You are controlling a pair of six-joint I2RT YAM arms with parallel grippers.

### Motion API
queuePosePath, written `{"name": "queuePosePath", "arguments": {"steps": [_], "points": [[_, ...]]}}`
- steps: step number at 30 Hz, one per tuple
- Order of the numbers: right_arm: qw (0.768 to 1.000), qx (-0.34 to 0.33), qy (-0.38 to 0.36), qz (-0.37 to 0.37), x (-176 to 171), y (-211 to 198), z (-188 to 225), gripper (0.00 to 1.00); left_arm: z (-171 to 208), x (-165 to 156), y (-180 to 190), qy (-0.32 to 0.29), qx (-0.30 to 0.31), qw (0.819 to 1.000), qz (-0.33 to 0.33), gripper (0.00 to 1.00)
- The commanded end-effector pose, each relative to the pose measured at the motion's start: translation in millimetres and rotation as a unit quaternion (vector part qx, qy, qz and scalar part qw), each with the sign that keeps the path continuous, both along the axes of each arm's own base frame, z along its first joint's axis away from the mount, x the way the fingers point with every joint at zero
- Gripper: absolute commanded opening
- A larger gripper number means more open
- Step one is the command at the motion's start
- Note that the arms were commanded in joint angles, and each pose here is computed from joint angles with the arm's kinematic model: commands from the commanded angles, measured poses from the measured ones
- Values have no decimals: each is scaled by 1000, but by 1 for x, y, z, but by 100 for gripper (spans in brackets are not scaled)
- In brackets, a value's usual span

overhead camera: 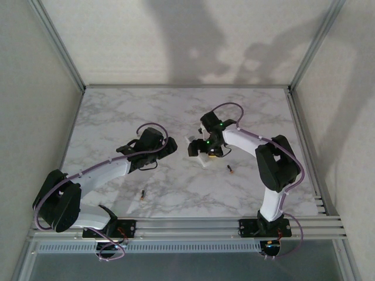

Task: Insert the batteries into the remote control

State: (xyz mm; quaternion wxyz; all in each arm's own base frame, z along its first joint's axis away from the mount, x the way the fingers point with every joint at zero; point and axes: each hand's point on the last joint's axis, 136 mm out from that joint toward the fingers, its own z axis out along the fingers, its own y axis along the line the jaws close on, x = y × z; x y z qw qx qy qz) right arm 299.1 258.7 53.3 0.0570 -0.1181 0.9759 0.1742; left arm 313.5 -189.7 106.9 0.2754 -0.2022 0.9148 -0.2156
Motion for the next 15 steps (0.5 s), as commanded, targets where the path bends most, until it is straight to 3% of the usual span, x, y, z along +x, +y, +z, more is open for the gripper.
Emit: {"name": "queuePosePath", "arguments": {"steps": [1,9,15], "points": [[997,-67,-48,3,12,-14,13,83,4,-2,5,-8,1,1000,2,100],[987,-117,-85,76,29,-5,9,60,6,-4,9,-10,3,1000,6,100],[984,-125,-79,103,34,1,0,58,6,-5,10,-11,4,1000,7,100]]}}
